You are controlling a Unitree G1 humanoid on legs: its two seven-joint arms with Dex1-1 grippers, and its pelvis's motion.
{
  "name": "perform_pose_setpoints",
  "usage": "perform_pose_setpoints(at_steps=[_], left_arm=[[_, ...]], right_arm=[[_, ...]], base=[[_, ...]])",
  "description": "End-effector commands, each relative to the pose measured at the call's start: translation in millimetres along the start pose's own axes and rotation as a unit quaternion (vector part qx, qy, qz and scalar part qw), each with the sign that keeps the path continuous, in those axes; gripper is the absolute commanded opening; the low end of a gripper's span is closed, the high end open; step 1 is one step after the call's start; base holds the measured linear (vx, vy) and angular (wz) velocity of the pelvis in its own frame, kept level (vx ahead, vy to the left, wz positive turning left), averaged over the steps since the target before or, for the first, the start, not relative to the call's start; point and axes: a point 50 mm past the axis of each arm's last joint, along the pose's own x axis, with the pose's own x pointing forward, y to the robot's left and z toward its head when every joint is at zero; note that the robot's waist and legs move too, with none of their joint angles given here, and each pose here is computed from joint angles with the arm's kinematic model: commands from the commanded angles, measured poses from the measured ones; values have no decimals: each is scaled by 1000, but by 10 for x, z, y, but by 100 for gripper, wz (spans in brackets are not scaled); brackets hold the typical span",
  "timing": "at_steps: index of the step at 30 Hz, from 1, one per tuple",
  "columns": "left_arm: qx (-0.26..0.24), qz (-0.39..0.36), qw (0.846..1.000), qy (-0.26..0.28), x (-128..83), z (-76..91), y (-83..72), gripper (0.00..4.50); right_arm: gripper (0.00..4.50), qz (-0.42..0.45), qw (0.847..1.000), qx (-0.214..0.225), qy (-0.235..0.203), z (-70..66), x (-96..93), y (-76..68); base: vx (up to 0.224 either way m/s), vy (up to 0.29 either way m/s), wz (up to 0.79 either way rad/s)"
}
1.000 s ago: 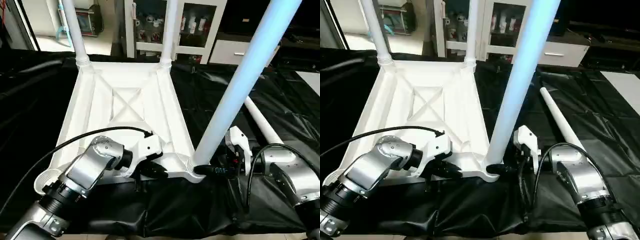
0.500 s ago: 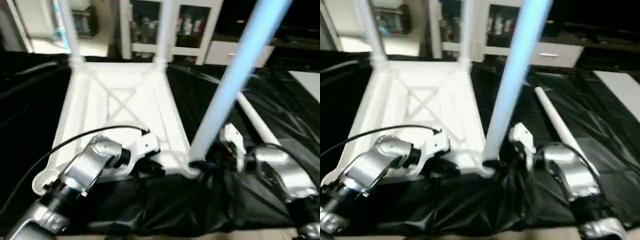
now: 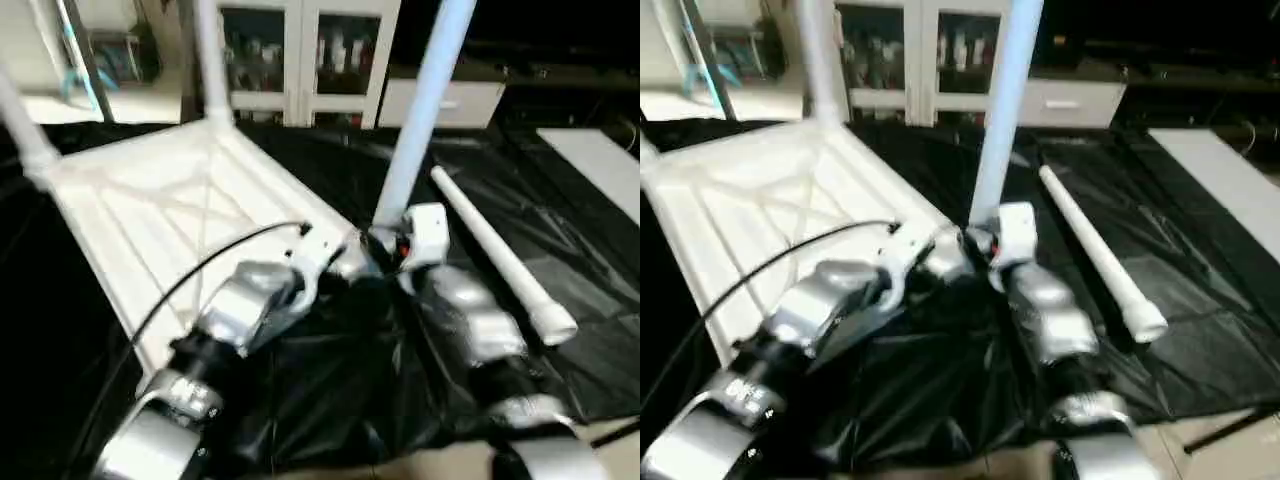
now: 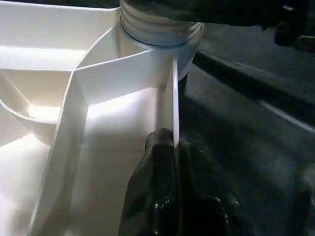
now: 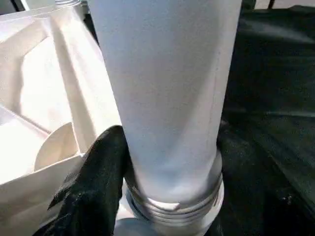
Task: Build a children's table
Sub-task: Rotate leg to tighten
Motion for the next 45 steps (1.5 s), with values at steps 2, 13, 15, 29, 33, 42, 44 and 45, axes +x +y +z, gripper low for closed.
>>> perform_pose_setpoints(at_steps=[2, 13, 15, 29, 33, 42, 44, 45], left_arm=[[19, 4, 998, -62, -38, 239, 12, 0], [26, 12, 999, -42, -69, 126, 96, 0], [27, 10, 999, -42, -71, 122, 95, 0], [80, -89, 992, -38, -227, -76, 12, 0], [83, -126, 988, -36, -298, -157, -26, 0], [107, -180, 977, -35, -426, -247, -75, 0], [103, -178, 978, -40, -441, -243, -61, 29], [100, -178, 978, -42, -443, -239, -59, 47]], right_arm=[[247, 6, 998, -6, 55, -270, -22, 39], [320, 90, 995, 27, -21, -69, -108, 103], [320, 101, 994, 29, -27, -43, -131, 98], [448, 201, 978, -50, -35, 188, -746, -458], [448, 225, 971, -83, -20, 182, -864, -527], [448, 274, 955, -111, 23, 141, -1027, -620], [449, 273, 955, -114, 20, 149, -1006, -623], [450, 273, 955, -114, 19, 151, -1002, -621]], base=[[54, -5, 4], [0, 0, 0], [0, 0, 0], [0, 0, 0], [0, 0, 0], [0, 0, 0], [0, 0, 0], [0, 0, 0]])
